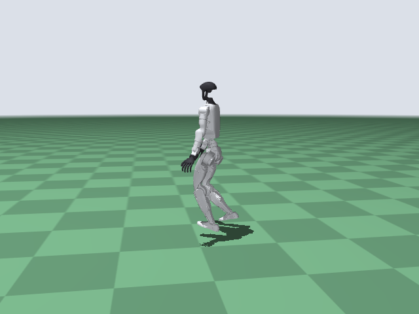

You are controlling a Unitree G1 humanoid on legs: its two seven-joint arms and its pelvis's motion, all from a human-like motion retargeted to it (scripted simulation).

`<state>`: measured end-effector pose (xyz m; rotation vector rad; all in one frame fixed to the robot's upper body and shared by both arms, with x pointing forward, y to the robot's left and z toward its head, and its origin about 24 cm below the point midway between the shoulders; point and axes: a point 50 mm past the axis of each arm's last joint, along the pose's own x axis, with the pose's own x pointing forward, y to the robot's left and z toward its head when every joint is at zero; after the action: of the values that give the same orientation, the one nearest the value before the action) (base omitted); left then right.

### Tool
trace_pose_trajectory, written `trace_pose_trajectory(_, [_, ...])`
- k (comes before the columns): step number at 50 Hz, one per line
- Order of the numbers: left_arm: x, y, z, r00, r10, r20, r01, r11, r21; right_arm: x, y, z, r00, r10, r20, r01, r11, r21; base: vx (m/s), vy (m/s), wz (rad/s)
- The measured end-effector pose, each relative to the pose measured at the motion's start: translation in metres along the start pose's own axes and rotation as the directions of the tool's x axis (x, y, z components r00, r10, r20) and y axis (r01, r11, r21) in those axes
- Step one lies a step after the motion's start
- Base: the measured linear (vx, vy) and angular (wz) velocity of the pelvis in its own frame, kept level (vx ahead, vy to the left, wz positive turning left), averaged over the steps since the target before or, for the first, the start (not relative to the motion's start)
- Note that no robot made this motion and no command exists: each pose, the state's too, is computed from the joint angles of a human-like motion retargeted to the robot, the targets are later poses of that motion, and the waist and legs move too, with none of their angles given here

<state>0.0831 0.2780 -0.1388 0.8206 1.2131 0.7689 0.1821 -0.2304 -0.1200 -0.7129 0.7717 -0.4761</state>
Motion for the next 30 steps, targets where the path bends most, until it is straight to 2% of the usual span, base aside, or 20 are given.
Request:
trace_pose_trajectory(18, [-0.007, -0.005, 0.015, 0.987, 0.024, 0.160, -0.040, 0.994, 0.101, -0.011, 0.006, -0.012, 0.994, -0.091, -0.057, 0.093, 0.995, 0.034, 0.33, -0.05, -0.07])
trace_pose_trajectory(30, [-0.016, -0.015, 0.019, 0.986, -0.005, 0.168, -0.008, 0.997, 0.079, -0.021, 0.004, -0.038, 0.976, -0.156, -0.152, 0.158, 0.988, -0.003, 0.35, -0.15, -0.16])
